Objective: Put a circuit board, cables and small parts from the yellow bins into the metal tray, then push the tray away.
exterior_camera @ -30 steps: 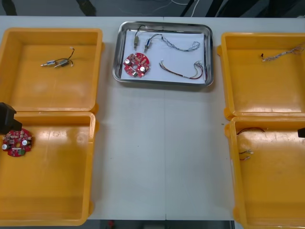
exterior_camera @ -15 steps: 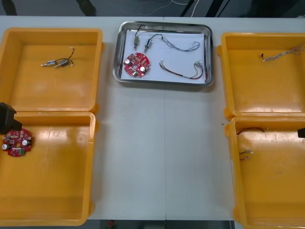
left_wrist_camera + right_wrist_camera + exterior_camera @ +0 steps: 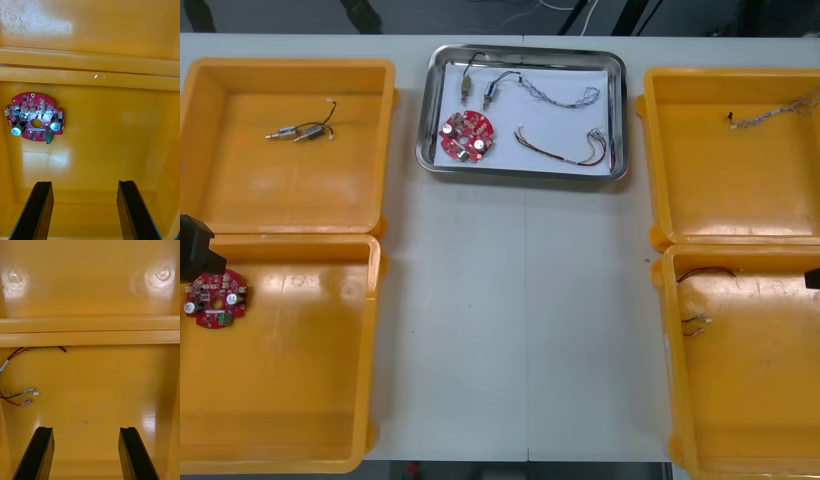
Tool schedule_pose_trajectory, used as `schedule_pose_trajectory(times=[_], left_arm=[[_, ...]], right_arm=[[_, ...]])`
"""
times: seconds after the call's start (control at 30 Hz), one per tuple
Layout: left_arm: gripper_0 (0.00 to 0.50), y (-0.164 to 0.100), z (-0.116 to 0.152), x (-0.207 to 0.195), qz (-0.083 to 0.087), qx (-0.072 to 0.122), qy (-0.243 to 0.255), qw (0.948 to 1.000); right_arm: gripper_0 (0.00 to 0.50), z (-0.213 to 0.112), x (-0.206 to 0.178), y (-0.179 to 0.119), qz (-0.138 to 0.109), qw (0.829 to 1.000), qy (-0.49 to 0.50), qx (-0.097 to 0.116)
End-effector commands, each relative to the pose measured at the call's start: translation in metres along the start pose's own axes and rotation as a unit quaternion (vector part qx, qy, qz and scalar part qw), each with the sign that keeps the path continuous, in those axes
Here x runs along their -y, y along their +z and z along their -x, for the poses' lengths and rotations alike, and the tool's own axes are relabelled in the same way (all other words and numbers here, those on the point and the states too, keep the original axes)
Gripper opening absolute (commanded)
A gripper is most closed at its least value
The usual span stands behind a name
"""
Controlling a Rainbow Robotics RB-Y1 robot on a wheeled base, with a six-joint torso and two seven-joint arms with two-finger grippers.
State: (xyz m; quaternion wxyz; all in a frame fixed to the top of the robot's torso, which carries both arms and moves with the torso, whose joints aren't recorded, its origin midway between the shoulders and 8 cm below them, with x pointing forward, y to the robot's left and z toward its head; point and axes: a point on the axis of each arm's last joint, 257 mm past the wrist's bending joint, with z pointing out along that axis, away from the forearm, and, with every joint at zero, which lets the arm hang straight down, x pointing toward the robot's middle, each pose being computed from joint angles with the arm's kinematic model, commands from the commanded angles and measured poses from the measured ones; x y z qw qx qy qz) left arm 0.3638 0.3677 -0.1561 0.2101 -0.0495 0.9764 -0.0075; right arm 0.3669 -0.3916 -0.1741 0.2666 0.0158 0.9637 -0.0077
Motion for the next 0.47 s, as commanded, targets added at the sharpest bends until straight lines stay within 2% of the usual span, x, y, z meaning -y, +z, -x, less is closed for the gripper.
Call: schedule_pose_trajectory(times=[0.03, 0.47], left_arm=[[0.500, -0.0133, 0.0021, -0.0162, 0.026, 0.010, 0.044, 0.9987], [0.500, -0.0133, 0.0021, -0.0162, 0.026, 0.010, 0.044, 0.9987]], right_arm=[[0.500, -0.0012, 0.0154, -0.0077, -0.018, 1.000, 0.017, -0.001], [0.500, -0.0012, 0.0154, -0.0077, -0.018, 1.000, 0.017, -0.001]])
